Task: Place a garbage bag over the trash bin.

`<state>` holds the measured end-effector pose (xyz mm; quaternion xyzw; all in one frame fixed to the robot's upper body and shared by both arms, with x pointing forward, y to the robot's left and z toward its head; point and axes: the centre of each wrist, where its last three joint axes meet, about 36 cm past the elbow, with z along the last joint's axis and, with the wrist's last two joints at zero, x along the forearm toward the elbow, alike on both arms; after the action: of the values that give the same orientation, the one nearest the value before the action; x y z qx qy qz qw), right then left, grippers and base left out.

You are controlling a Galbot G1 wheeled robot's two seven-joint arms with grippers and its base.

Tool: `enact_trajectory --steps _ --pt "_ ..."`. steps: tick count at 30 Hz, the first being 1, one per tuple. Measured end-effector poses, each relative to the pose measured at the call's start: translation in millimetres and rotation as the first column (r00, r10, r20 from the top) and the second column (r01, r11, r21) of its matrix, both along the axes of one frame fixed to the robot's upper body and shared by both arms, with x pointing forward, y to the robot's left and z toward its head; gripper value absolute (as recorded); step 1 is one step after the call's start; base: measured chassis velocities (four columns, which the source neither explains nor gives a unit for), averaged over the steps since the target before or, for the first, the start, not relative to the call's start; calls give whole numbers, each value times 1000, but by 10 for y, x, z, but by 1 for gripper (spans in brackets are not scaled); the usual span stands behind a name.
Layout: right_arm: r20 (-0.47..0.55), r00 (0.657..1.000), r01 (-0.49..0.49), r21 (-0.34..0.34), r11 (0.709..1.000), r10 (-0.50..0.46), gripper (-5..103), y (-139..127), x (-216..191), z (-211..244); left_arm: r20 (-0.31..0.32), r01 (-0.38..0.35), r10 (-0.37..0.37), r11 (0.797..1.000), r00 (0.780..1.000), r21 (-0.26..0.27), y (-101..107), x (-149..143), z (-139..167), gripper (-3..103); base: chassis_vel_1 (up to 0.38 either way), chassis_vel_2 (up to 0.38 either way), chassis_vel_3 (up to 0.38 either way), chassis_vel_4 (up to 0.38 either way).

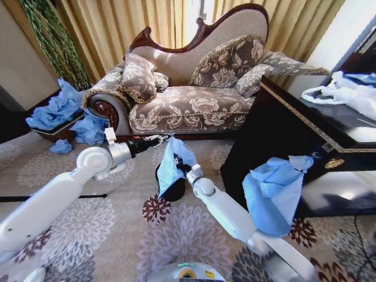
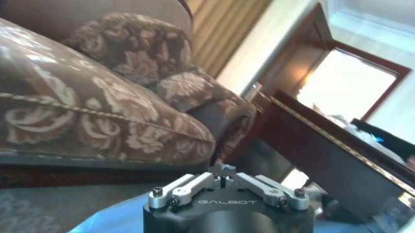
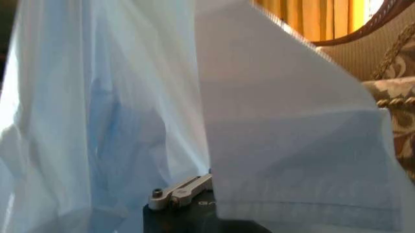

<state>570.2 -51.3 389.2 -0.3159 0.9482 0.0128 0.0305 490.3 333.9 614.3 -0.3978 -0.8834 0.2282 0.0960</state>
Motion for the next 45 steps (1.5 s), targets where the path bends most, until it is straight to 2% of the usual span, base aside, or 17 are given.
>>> enact_trajectory --steps 6,8,11,19,24,29,36,39,40,44,45 --pt "40 999 13 -43 999 -12 0 -57 145 35 3 -38 39 999 999 -38 30 91 -97 0 0 0 0 0" --pt "58 998 35 -58 998 -32 0 -158 219 55 -2 -59 59 996 998 -72 22 178 -153 0 0 0 0 0" --pt "64 997 50 -64 997 -46 0 -221 244 58 -9 -65 65 994 998 -88 5 215 -198 0 0 0 0 0" --pt "63 997 52 -69 996 -47 0 -222 213 13 -10 -81 81 992 997 -92 35 264 -294 0 0 0 0 0" --pt "38 999 34 -87 996 -30 0 -156 97 -181 -11 -87 87 992 996 -89 90 300 -420 0 0 0 0 0" --pt "0 1000 14 -99 995 -14 0 -148 0 -317 -5 -96 96 991 995 -89 77 295 -533 0 0 0 0 0" --pt "-79 997 -23 -81 996 17 0 -35 -8 -338 20 -130 133 986 991 -100 230 261 -484 0 0 0 0 0" --pt "-167 986 -40 -60 997 29 0 144 -7 -268 34 -141 145 984 989 -107 277 241 -440 0 0 0 0 0" --pt "-167 986 -40 -60 997 29 0 144 -7 -268 34 -141 145 984 989 -107 277 241 -440 0 0 0 0 0" --pt "-273 962 -29 -58 998 12 0 357 -39 -15 23 -149 153 982 988 -114 262 170 -543 0 0 0 0 0" --pt "-273 962 -29 -58 998 12 0 357 -39 -15 23 -149 153 982 988 -114 262 170 -543 0 0 0 0 0"
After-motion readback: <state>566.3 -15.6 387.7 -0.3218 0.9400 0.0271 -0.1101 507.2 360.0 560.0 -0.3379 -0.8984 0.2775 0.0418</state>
